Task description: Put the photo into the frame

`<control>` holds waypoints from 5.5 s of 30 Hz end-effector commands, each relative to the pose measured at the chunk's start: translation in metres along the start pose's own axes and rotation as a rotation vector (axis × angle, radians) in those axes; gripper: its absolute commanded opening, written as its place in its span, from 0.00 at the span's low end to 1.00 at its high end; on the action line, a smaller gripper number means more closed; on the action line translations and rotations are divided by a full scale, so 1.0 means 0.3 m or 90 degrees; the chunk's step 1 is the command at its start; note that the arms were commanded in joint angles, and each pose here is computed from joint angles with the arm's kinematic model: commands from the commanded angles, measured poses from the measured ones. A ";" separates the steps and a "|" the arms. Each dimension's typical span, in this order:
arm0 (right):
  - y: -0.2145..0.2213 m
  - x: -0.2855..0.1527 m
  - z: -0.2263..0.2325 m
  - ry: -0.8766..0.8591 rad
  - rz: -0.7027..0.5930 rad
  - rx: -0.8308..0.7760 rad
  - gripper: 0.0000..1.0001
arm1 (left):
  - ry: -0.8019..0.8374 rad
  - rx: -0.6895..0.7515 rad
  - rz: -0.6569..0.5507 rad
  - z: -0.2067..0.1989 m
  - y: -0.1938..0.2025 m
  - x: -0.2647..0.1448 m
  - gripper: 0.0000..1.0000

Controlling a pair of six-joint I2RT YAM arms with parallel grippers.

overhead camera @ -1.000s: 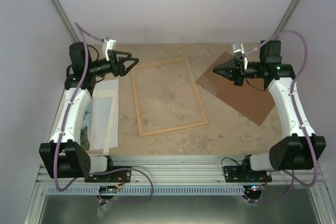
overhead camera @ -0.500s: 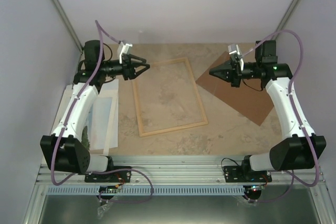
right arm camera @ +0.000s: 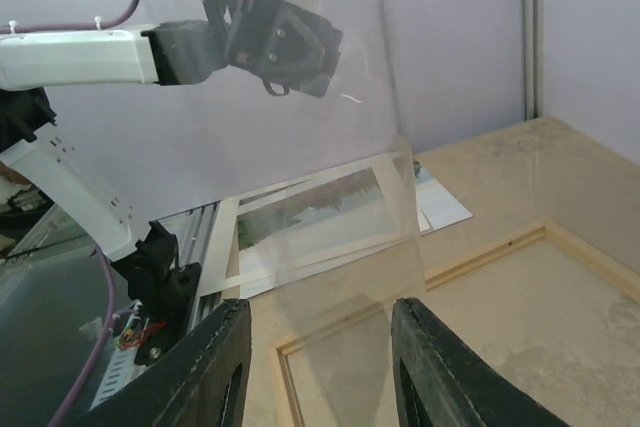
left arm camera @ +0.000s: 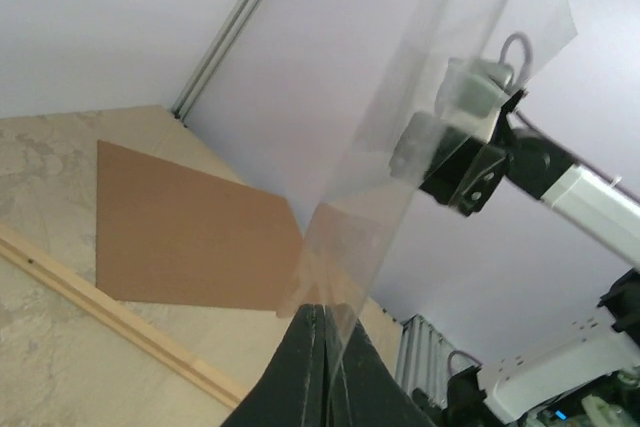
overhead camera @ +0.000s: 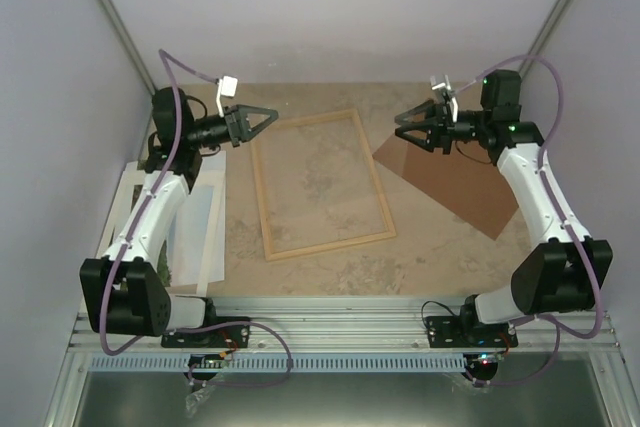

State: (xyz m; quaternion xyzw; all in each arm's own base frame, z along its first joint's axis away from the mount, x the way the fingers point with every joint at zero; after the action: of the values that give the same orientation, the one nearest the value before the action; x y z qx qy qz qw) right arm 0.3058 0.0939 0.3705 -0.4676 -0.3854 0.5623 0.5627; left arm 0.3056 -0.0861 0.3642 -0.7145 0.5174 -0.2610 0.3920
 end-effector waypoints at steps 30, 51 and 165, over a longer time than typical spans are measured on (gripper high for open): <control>0.116 0.017 0.000 0.117 0.002 0.210 0.01 | -0.598 -0.202 0.159 0.504 0.341 -0.193 0.72; 0.159 0.016 0.011 0.118 -0.022 0.251 0.01 | -0.504 -0.188 0.339 0.766 0.528 0.070 0.31; 0.735 0.286 -0.641 0.246 0.243 0.592 0.00 | -0.630 -0.241 0.192 0.630 0.318 -0.282 0.99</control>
State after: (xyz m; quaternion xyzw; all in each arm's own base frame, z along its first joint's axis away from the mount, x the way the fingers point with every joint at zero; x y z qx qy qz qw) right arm 0.4317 0.1502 0.1061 -0.3135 0.0967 0.6742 0.6616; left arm 0.3695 0.0340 0.1792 -0.7288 0.4052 0.2698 0.4815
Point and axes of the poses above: each gripper's point midway between its finger pads, its own x axis out along the fingers, its own z axis along the line the jaws close on, y = z × x, the point moved 10 cm from there along -x, back along the fingers, and after that the axes turned 1 degree about x, right-handed, at the moved point
